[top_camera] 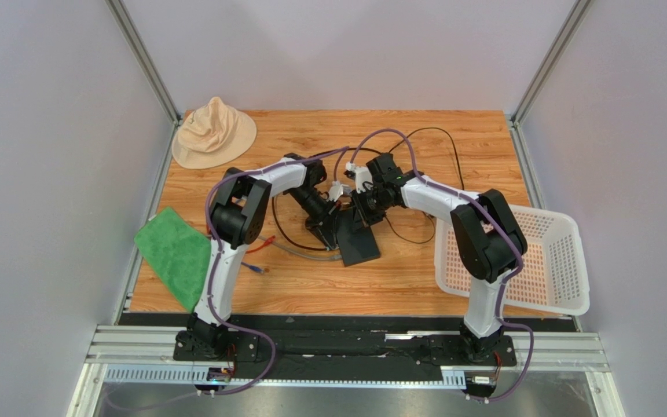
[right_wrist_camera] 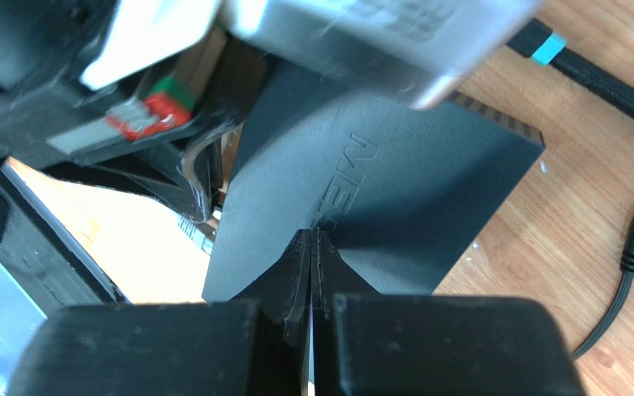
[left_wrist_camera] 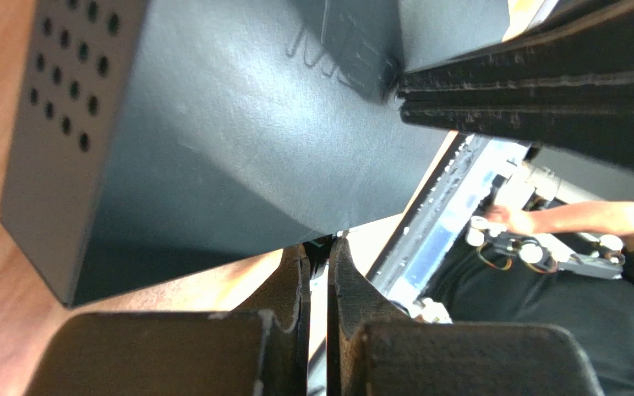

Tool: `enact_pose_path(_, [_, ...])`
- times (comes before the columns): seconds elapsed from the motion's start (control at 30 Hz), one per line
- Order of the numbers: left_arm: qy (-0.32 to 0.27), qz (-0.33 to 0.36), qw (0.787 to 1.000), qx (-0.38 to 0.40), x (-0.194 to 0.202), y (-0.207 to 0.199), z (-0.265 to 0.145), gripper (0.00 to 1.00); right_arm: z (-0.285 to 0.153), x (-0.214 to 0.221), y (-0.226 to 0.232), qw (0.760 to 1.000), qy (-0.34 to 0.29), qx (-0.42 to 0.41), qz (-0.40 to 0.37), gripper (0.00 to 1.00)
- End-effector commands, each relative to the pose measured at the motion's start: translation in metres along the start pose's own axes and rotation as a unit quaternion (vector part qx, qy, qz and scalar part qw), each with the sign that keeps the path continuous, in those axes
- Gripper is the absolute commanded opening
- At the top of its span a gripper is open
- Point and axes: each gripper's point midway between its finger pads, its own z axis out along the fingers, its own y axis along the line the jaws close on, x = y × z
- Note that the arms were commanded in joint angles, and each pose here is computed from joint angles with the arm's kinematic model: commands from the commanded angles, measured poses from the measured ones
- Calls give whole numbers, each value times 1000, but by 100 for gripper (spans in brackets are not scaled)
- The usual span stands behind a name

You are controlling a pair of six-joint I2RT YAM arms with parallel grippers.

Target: Pull the plug from the switch port

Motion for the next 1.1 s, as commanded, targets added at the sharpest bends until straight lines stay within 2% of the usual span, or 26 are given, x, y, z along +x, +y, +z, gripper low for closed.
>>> enact_pose_path(0.0, [81, 18, 991, -101, 58, 63, 2, 0, 22, 88, -54, 982, 145, 111, 43, 0])
enact_pose_path(0.07, [109, 14, 990, -92, 83, 62, 3, 0, 22, 87, -54, 982, 144, 112, 43, 0])
enact_pose_path(0.1, [101, 13, 991, -87, 84, 62, 0, 0, 22, 87, -54, 982, 143, 112, 44, 0])
enact_pose_path(0.17, [79, 27, 993, -86, 79, 62, -7, 0, 23, 85, -55, 982, 142, 113, 42, 0])
enact_pose_path(0.3, [34, 40, 999, 5, 64, 50, -8, 0, 27, 86, -55, 981, 153, 109, 45, 0])
enact_pose_path(0.33, [48, 28, 998, 11, 63, 51, -7, 0, 28, 86, -55, 981, 156, 106, 46, 0])
enact_pose_path(0.43, [51, -23, 998, -4, 51, 47, -11, 0, 30, 88, -57, 979, 165, 106, 49, 0])
enact_pose_path(0.5, [42, -40, 998, -8, 41, 39, -16, 0, 27, 83, -56, 982, 152, 106, 43, 0])
enact_pose_path(0.57, [41, -39, 997, -47, 29, 40, -23, 0, 23, 84, -53, 983, 142, 107, 39, 0])
enact_pose_path(0.67, [50, -49, 994, -83, 32, 48, -25, 0, 10, 65, -48, 991, 74, 113, 9, 0])
enact_pose_path(0.7, [57, -56, 993, -89, 36, 51, -24, 0, -3, 51, -39, 993, 42, 111, -9, 2])
enact_pose_path(0.77, [80, -75, 988, -105, 51, 61, -19, 0, -8, 47, -32, 994, 20, 99, -34, 9])
enact_pose_path(0.8, [85, -82, 987, -106, 55, 64, -18, 0, -14, 41, -24, 994, 5, 91, -54, 20])
enact_pose_path(0.9, [101, -95, 986, -95, 62, 66, -11, 0, -20, 36, -8, 995, -15, 53, -85, 38])
enact_pose_path(0.97, [95, -94, 987, -88, 58, 65, -9, 0, -22, 27, 5, 993, -31, 27, -107, 41])
enact_pose_path(1.07, [84, -87, 989, -87, 46, 65, -12, 0, -18, 21, 19, 992, -34, -8, -118, 35])
